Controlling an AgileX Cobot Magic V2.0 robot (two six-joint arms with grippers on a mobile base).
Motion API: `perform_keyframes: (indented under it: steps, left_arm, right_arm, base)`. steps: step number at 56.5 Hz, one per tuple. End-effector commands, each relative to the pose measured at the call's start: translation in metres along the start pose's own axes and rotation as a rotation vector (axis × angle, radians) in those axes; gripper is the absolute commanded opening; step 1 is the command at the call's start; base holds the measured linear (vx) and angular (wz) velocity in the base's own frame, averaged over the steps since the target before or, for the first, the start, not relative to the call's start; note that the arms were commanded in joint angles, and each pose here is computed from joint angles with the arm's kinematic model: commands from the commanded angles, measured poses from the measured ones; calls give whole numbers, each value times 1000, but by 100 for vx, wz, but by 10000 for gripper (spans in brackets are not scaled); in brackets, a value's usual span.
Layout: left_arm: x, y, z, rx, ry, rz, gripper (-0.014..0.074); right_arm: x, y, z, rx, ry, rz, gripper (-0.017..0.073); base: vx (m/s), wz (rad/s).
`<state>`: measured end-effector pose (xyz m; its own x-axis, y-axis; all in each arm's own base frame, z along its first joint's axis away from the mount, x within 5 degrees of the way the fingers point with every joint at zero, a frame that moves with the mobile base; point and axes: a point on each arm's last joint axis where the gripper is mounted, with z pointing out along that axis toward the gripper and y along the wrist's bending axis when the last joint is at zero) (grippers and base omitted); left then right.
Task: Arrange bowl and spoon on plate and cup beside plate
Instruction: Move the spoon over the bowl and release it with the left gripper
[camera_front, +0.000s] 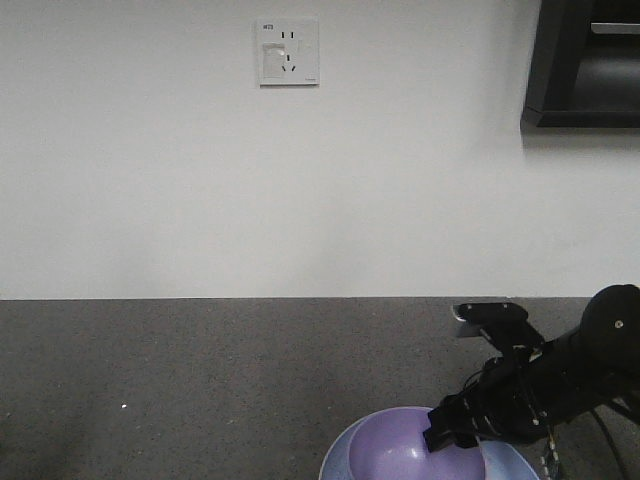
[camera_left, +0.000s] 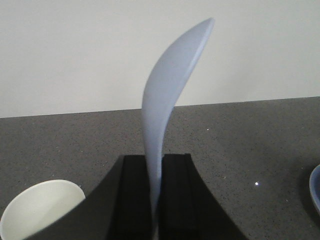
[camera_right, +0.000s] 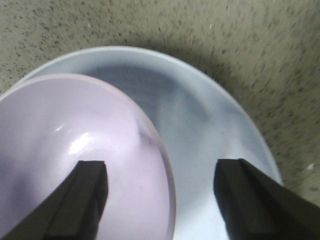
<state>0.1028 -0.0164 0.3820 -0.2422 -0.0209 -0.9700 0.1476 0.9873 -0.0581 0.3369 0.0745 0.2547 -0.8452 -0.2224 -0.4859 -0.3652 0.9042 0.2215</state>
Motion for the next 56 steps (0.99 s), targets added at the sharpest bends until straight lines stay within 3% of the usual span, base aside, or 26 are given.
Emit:
perform_keyframes:
  steps: [1,6,11,17,22,31,37,56]
  left_arm:
    - [-14,-3,-4,24,-94,-40,-6]
    - [-14,-4,-2,46,-83,-66,-6]
    - [-18,-8,2,80,-27,-29,-6]
    - [-26,-15,13,151,55,64,-5]
    - [-36,-23,28,243,125,108,-3]
    - [-48,-40,75,447,223,83,0]
    - [-49,-58,111,579,282,28,0]
    - [-19,-151,199,840,535,68,0]
  right_arm:
    - [-18,10,-49,44,-165,-77,561]
    - [-17,19,-79,70,-224,-101,538]
    - [-8,27,-107,94,-263,-62,456]
    - [11,34,-141,164,-329,-88,225]
    - [31,40,-161,212,-387,-110,-20]
    - [68,48,-179,226,-479,-92,-13]
    - [86,51,-180,229,-498,-83,-11]
    - [107,50,-175,235,-459,-66,-11]
  base:
    - [0,0]
    - [0,0]
    - [0,0]
    - [0,0]
    - [0,0]
    - [0,0]
    - [0,0]
    - [0,0]
